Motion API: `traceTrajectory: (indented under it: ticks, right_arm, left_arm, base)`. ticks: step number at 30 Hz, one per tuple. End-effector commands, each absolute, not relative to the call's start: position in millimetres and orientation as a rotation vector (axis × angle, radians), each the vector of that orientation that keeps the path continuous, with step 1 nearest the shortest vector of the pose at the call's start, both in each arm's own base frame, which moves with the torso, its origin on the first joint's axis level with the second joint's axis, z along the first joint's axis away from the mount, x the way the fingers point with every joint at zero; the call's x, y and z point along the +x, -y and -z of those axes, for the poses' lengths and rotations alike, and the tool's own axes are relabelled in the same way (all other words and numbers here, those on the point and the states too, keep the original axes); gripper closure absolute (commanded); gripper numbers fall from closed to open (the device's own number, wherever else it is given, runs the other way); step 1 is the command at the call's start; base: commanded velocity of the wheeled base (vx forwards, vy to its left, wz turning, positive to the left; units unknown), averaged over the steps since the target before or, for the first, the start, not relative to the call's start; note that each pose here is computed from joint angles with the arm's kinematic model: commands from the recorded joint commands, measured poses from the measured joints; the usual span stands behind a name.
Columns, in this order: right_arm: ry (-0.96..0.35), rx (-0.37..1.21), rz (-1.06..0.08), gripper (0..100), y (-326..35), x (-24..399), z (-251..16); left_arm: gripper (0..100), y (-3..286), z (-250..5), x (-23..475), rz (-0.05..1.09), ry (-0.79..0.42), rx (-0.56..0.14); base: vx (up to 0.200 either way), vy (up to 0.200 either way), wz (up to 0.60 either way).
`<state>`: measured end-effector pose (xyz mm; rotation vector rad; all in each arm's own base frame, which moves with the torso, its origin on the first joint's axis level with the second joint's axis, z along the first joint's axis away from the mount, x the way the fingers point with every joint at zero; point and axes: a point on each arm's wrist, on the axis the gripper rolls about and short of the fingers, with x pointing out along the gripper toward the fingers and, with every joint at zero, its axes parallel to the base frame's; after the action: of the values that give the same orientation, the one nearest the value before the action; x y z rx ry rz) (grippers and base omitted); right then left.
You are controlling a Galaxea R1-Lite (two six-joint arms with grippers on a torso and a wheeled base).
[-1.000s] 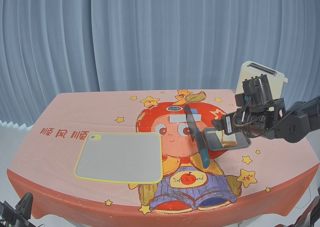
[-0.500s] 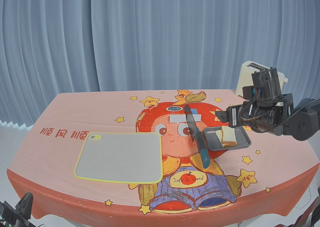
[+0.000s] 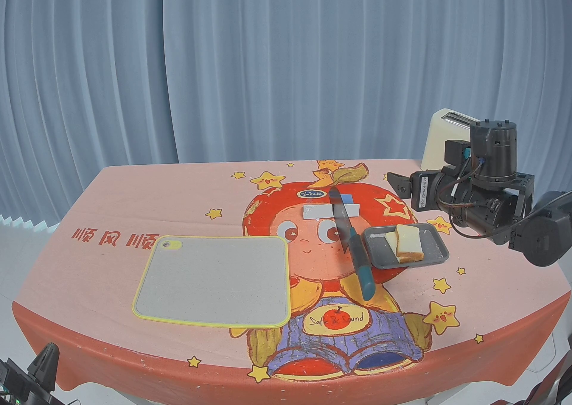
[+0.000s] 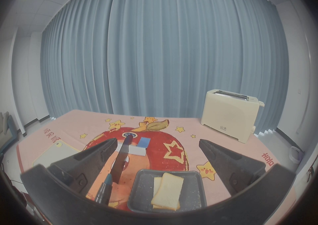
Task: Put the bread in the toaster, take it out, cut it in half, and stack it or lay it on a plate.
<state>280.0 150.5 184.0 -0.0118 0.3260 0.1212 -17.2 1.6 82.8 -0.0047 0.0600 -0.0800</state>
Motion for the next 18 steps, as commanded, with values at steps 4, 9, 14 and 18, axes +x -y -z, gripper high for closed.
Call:
traceTrajectory:
  ticks: [4, 9, 14, 18]
  right_arm:
    - [-0.285, 0.008, -0.117, 0, -147.3, 279.5, -182.2]
    - [-0.247, 0.028, -0.129, 0, -146.3, 277.5, -178.5]
    - [-0.197, 0.035, -0.135, 0, -144.2, 275.5, -176.8]
    - [-0.173, 0.034, -0.141, 0, -139.9, 272.1, -173.8]
  left_arm:
    - [100, -1.5, -77.8, -16.1, 0.079, -0.080, -0.004]
    - [100, -1.5, -77.9, -16.1, 0.079, -0.078, -0.004]
    - [100, -1.5, -77.9, -16.1, 0.079, -0.078, -0.004]
    - [100, -1.5, -77.9, -16.1, 0.079, -0.078, -0.004]
  base:
    - [0.000, 0.000, 0.00]
    - [0.000, 0.000, 0.00]
    - [0.000, 0.000, 0.00]
    - [0.000, 0.000, 0.00]
